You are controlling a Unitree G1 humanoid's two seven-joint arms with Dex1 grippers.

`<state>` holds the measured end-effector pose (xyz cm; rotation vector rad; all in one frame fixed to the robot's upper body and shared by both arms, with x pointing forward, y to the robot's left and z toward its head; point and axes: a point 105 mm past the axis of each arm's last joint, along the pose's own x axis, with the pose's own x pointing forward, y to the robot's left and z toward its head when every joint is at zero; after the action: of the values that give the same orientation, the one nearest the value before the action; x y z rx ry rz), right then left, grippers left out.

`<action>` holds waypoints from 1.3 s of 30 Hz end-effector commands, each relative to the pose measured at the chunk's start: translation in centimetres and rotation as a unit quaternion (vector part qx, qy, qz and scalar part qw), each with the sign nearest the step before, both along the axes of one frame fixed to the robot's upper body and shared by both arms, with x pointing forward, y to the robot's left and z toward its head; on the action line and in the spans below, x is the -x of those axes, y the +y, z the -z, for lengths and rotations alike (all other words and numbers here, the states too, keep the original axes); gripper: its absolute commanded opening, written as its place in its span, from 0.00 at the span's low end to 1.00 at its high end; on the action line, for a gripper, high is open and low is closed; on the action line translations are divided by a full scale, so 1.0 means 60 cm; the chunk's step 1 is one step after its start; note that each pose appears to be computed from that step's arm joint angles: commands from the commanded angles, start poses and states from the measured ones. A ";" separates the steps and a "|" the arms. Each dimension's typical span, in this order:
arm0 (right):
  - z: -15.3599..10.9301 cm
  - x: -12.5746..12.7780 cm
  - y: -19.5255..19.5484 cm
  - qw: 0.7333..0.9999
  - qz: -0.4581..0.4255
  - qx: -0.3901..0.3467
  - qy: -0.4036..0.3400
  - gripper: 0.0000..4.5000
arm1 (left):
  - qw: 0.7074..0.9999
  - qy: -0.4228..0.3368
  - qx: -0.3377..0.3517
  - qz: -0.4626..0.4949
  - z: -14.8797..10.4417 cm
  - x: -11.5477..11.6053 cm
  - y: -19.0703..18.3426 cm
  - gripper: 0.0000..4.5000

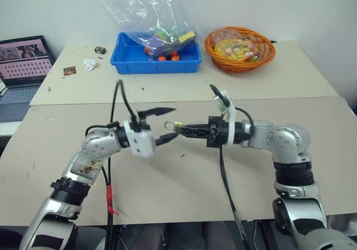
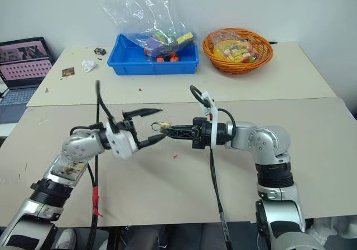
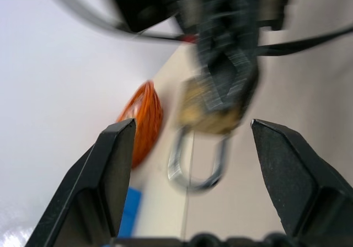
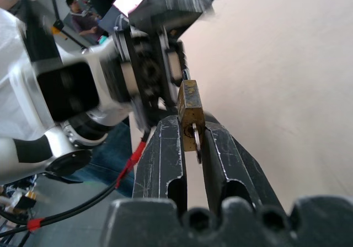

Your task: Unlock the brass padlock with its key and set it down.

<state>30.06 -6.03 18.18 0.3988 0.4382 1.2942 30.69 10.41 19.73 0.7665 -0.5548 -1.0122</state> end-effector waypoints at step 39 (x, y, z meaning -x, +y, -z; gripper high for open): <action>-0.011 0.000 -0.022 0.996 0.046 0.011 -0.071 0.04 | 0.842 0.513 0.150 0.074 -0.032 0.032 -0.030 0.01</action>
<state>30.33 -7.49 17.09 0.3200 0.3952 1.1865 29.04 8.53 20.91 -0.1722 0.2118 -1.2665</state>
